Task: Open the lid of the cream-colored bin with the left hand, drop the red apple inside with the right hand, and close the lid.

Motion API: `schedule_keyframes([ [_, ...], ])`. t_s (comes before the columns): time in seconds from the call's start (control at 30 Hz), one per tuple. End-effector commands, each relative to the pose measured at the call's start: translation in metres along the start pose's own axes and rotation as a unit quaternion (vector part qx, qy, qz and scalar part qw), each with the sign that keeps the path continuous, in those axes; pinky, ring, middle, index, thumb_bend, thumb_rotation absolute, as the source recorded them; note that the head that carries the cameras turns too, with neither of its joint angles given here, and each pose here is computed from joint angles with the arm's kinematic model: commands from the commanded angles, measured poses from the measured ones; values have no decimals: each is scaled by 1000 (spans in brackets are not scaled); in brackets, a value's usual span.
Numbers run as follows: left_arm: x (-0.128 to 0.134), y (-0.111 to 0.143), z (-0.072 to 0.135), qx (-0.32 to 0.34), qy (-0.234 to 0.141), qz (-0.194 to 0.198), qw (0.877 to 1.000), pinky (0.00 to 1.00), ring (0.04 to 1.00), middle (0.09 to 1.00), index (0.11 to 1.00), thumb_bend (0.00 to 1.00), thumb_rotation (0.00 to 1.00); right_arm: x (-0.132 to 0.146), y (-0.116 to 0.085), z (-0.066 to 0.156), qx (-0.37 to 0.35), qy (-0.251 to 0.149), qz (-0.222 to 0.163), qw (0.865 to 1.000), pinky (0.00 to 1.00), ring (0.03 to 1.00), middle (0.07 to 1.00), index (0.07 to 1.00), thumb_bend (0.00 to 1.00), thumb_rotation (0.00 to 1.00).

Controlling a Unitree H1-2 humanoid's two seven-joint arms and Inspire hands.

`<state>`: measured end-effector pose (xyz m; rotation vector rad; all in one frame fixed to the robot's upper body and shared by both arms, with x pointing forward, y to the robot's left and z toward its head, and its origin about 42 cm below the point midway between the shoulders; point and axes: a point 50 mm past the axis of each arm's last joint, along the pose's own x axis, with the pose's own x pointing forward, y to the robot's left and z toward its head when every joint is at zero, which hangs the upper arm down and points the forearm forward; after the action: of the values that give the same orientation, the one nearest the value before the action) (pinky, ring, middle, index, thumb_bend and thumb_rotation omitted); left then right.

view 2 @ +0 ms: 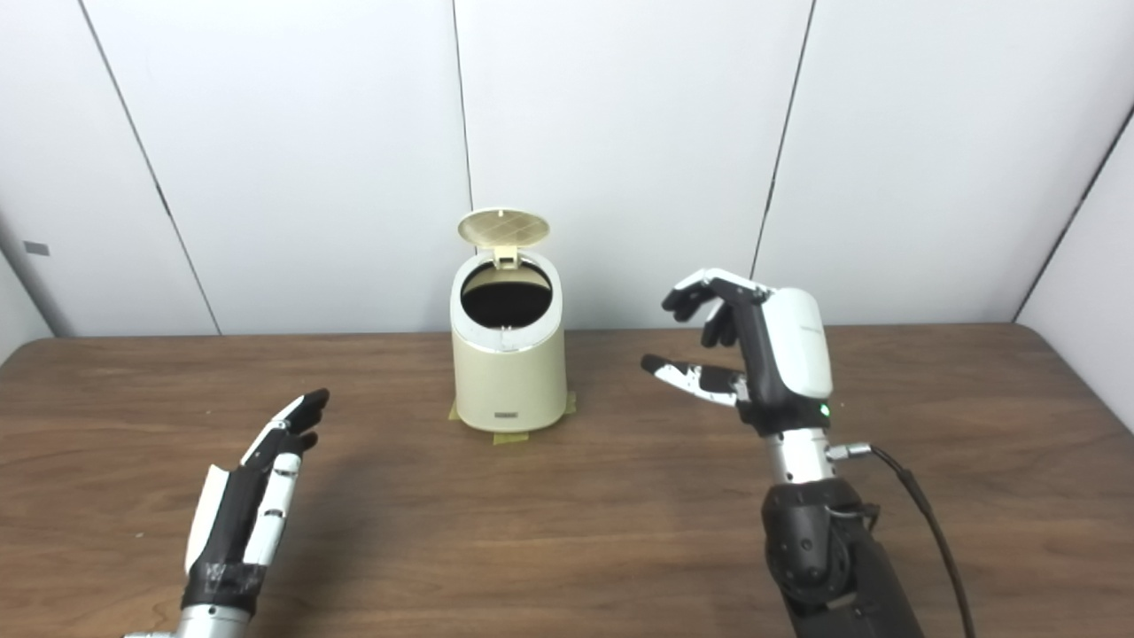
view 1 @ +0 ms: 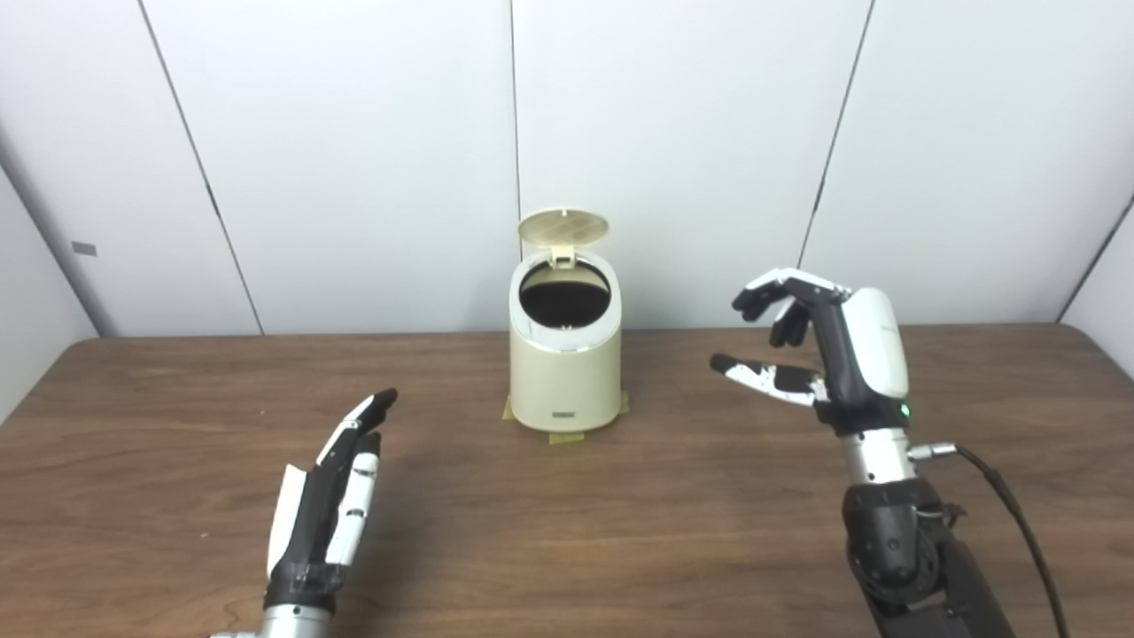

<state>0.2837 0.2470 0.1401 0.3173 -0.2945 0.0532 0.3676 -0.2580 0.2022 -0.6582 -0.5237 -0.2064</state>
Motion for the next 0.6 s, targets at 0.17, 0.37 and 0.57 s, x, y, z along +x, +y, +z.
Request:
schedule_keyframes([
  [0.17,15,10,9,13,-40,10,999,858,891,887,862,233,1000,-22,-7,-1,188,72,59,978,637,711,723,724,229,453],
  [0.37,32,12,18,14,-62,13,998,822,880,878,852,322,1000,-47,-3,-9,199,98,66,973,610,727,746,741,171,363],
  [0.57,70,16,48,10,-88,22,996,872,913,903,876,462,1000,-63,2,-18,196,134,44,970,617,726,737,727,186,322],
])
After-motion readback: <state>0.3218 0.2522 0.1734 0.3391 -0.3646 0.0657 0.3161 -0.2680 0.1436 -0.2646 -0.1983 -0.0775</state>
